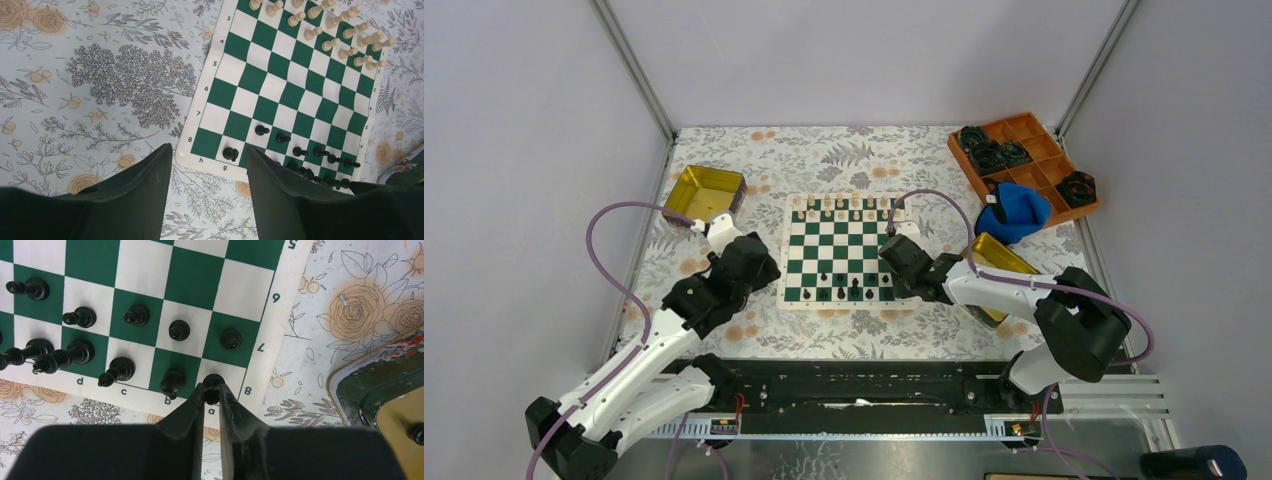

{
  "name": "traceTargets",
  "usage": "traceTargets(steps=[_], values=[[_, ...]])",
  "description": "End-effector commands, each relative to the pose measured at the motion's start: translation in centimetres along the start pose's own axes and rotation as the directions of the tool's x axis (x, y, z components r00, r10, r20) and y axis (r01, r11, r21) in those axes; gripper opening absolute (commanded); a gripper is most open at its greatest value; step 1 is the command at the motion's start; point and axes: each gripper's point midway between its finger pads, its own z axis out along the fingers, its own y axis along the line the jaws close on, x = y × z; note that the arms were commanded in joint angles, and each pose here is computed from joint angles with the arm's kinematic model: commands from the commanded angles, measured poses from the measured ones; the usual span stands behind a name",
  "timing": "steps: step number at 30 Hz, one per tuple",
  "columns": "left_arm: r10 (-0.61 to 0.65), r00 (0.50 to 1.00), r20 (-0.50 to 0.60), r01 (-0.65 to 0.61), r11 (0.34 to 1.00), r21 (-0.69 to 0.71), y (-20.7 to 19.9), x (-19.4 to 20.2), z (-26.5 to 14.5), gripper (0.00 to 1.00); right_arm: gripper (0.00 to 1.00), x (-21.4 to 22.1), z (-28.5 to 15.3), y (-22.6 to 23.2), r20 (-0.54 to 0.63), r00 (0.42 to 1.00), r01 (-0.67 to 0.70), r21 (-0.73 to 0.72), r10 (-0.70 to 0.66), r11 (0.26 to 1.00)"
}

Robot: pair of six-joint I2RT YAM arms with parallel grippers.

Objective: Set up the chess pieces on the board
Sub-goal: Place the chess piece on the chessboard.

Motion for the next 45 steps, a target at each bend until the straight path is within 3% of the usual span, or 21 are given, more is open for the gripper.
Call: traceTargets(steps=[1,26,45], values=[[-0.013,1.0,0.023,0.013,1.0,0.011,-0.2,-0.4,0.3,0.63,0.0,-0.6,-0.3,0.3,0.023,1.0,-0.011,-0.002,0.011,1.0],[-0.009,1.0,0.012,0.009,1.0,0.004,-0.1,0.1,0.6,0.63,0.01,0.7,0.6,0.0,-0.008,1.0,-0.003,0.018,0.003,1.0],[-0.006,1.0,0.008,0.006,1.0,0.001,-0.1,0.2,0.7,0.63,0.35,-0.9,-0.4,0.5,0.013,1.0,0.009,0.0,-0.009,1.0]])
